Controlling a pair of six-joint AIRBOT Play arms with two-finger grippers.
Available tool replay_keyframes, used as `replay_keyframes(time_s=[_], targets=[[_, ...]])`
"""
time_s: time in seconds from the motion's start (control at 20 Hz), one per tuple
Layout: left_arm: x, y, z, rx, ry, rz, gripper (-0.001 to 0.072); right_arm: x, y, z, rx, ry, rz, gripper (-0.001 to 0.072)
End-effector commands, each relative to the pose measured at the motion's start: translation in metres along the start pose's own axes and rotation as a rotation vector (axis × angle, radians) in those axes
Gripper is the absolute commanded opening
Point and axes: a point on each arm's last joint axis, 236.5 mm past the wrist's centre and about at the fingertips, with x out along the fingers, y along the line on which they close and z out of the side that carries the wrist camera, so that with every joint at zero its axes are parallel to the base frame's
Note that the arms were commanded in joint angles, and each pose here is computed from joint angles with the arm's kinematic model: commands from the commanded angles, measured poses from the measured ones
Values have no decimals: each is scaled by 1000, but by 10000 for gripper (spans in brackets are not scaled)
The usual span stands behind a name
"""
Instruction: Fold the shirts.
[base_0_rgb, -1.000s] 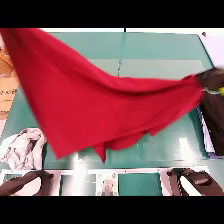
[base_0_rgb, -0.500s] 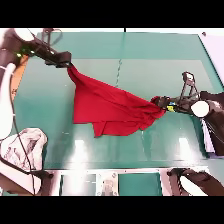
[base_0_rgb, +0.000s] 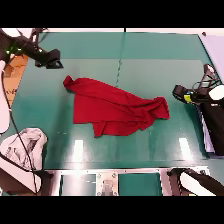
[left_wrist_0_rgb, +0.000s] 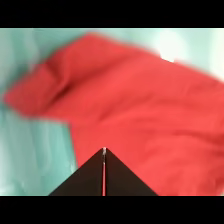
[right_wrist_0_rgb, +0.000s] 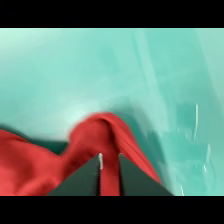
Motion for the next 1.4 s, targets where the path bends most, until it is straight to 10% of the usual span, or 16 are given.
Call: replay_keyframes(time_s=[0.0, 0.4, 0.45, 0.5, 0.55, 1.3, 1.35], targets=[[-17, 4, -37, -10, 137, 9, 21, -8, -22, -27, 25, 104, -37, 12], [19, 28, -174, -162, 221, 22, 24, 0, -71, -77, 209, 185, -51, 11], [37, 32, -192, -206, 226, 13, 138, 0, -68, -77, 204, 184, -33, 12], [53, 32, -204, -256, 229, -15, 473, 0, -66, -75, 208, 179, -25, 12], [70, 29, -213, -315, 218, -53, 528, 0, -63, -74, 205, 176, -11, 12], [150, 5, -239, -395, 156, -180, 462, 2, -43, -59, 194, 122, 79, 13], [147, 9, -233, -378, 146, -170, 354, 2, -43, -60, 194, 122, 80, 13]])
